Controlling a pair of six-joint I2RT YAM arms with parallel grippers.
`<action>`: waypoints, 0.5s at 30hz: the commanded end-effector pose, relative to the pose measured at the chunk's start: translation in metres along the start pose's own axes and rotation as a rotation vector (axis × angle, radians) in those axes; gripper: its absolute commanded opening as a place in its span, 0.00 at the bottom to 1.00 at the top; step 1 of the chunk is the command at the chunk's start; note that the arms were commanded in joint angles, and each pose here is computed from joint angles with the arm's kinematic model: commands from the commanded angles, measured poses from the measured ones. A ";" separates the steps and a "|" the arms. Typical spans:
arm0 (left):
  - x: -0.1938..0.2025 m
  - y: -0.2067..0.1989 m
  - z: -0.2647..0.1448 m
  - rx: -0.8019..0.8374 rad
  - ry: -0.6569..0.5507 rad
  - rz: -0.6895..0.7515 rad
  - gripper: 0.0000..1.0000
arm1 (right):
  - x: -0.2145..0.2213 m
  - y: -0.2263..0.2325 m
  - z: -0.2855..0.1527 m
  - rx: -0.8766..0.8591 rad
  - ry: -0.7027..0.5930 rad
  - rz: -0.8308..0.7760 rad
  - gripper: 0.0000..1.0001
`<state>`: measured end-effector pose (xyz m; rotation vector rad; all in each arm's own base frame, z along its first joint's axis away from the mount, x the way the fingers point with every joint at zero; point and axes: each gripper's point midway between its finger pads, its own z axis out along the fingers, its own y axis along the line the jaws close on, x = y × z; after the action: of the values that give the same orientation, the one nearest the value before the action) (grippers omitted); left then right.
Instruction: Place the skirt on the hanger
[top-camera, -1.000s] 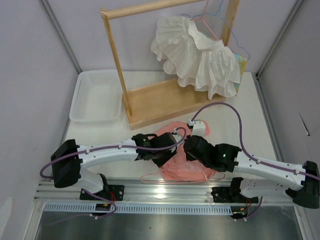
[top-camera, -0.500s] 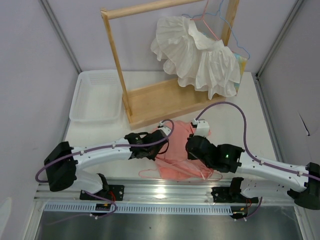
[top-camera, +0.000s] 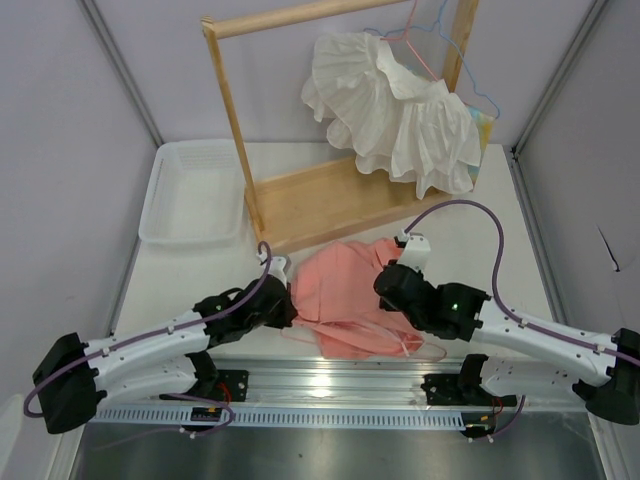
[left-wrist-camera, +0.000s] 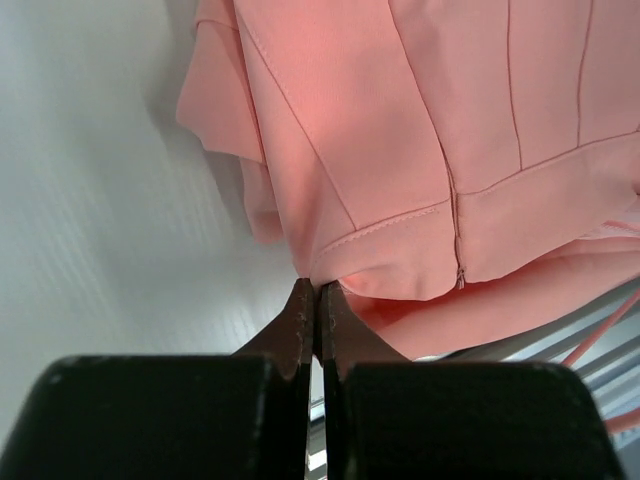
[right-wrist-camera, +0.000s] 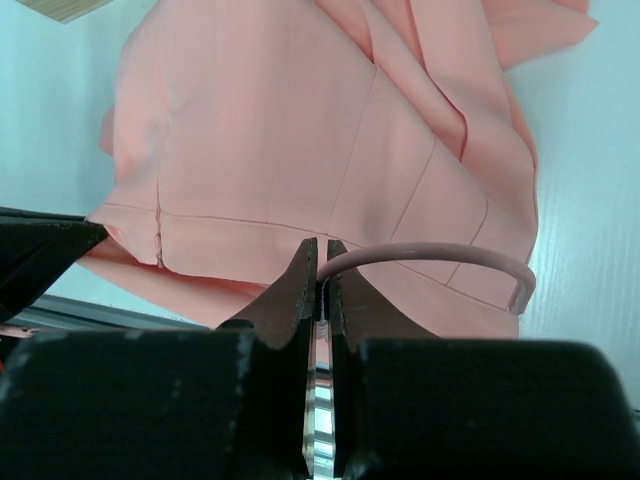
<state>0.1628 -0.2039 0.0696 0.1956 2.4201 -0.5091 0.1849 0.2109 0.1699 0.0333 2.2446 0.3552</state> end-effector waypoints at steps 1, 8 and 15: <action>-0.003 -0.007 0.003 0.067 -0.057 -0.117 0.00 | -0.028 -0.023 -0.005 0.133 -0.100 -0.020 0.00; -0.005 0.001 0.004 0.127 -0.197 -0.239 0.00 | -0.045 -0.033 -0.001 0.182 -0.150 0.036 0.00; -0.014 0.011 -0.003 0.087 -0.255 -0.260 0.00 | -0.043 -0.057 0.006 0.294 -0.211 0.032 0.00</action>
<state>0.1629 -0.2007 0.0692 -0.0724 2.2414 -0.7539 0.2133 0.1822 0.1800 0.2013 2.1597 0.1989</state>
